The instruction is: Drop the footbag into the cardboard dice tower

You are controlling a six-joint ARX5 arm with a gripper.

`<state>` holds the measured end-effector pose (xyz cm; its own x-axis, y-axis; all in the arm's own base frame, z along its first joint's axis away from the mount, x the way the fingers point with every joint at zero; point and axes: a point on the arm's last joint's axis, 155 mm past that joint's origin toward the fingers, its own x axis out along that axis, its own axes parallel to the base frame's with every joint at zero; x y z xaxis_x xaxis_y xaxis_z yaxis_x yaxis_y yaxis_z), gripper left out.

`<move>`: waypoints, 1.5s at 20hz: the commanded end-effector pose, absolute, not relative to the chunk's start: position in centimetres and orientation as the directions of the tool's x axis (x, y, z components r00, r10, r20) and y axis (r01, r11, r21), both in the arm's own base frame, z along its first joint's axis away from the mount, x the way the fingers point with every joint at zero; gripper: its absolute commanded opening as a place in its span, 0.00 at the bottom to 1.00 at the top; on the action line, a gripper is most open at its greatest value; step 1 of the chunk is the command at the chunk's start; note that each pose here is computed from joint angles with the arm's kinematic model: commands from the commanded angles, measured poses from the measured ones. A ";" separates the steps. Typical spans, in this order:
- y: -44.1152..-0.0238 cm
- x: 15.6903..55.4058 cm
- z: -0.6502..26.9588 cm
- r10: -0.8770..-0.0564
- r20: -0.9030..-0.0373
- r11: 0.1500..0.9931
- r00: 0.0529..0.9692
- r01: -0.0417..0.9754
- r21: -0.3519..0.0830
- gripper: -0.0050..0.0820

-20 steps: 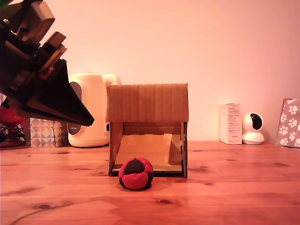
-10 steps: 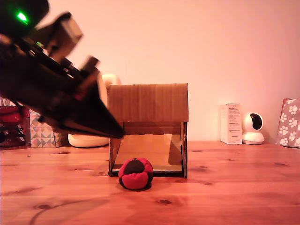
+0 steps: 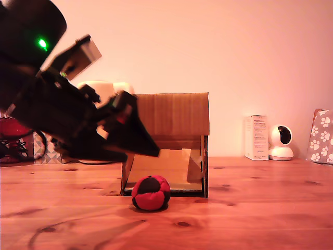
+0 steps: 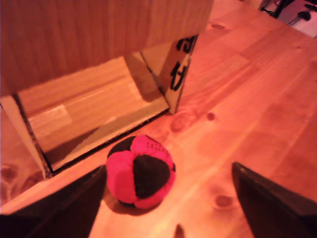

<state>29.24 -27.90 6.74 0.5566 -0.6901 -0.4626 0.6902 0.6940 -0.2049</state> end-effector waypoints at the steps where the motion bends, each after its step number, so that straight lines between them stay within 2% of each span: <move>1: -27.8 29.1 5.1 -0.679 -0.481 0.705 0.554 0.675 -0.218 0.95; 5: -27.8 30.0 3.3 -0.655 -0.490 0.732 0.575 0.643 -0.225 0.95; 12: -28.6 31.1 2.8 -0.660 -0.475 0.738 0.582 0.622 -0.262 0.95; 17: -28.9 31.6 2.8 -0.656 -0.473 0.743 0.588 0.615 -0.264 0.95; 26: -29.4 32.2 0.4 -0.636 -0.522 0.753 0.568 0.603 -0.263 0.94; 27: -29.4 32.2 0.4 -0.636 -0.523 0.754 0.567 0.602 -0.263 0.88; 28: -29.4 32.2 0.4 -0.636 -0.523 0.754 0.567 0.602 -0.263 0.75; 30: -29.3 32.2 0.2 -0.634 -0.529 0.755 0.564 0.601 -0.263 0.34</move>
<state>32.46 -29.17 1.12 0.5776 -0.6361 -0.5116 0.6009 0.7555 -0.2610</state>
